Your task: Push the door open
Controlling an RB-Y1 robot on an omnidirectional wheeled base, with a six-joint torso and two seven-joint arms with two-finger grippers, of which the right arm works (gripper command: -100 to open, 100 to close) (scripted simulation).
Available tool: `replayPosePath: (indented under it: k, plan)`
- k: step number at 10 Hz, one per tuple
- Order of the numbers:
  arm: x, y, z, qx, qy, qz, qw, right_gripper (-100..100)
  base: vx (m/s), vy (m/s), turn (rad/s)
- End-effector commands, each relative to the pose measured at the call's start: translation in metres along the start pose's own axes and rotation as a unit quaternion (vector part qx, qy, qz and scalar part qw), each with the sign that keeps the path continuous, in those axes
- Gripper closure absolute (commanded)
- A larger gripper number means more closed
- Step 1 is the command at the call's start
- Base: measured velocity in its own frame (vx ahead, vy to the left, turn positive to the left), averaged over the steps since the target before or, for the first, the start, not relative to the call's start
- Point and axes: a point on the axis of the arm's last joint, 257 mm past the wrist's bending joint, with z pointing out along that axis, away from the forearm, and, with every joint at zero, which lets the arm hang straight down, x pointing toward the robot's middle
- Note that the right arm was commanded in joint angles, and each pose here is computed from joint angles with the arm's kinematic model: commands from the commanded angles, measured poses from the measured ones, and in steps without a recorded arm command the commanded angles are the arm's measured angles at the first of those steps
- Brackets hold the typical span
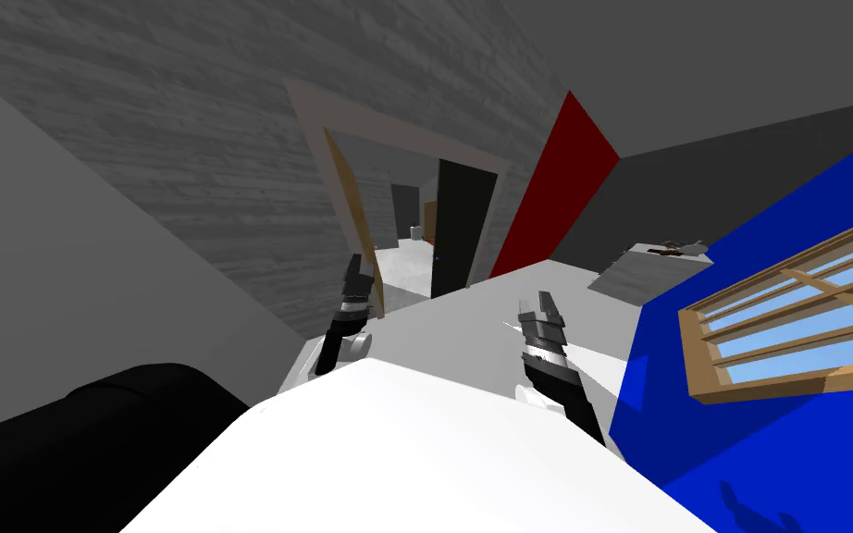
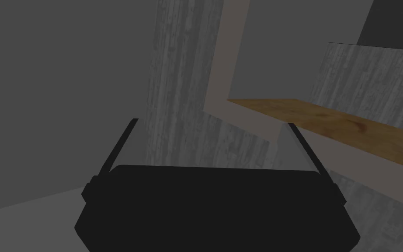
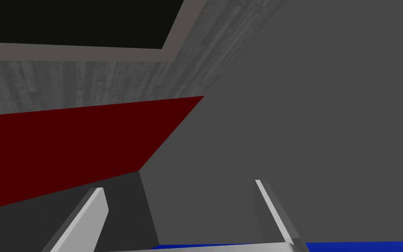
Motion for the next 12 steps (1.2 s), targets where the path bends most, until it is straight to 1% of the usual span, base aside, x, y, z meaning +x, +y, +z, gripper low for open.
replayPosePath:
  k: [1, 3, 5, 8, 9, 12]
  plan:
    - [0.011, -0.008, -0.0001, 0.004, 0.012, 0.012, 0.9999, -100, 0.129, -0.002, -0.036]
    - [0.021, -0.015, -0.0004, 0.007, 0.021, 0.022, 0.9995, -100, 0.203, 0.003, -0.035]
    - [0.037, -0.026, -0.0015, 0.012, 0.036, 0.038, 0.9986, -100, 0.205, -0.003, -0.041]
    - [0.061, -0.042, -0.0042, 0.021, 0.058, 0.06, 0.9963, -100, 0.177, 0.012, -0.036]
    - [0.065, -0.045, -0.0048, 0.023, 0.062, 0.065, 0.9957, -100, 0.175, 0.009, -0.025]
    - [0.095, -0.062, -0.0103, 0.034, 0.089, 0.09, 0.9914, -100, 0.173, -0.003, -0.048]
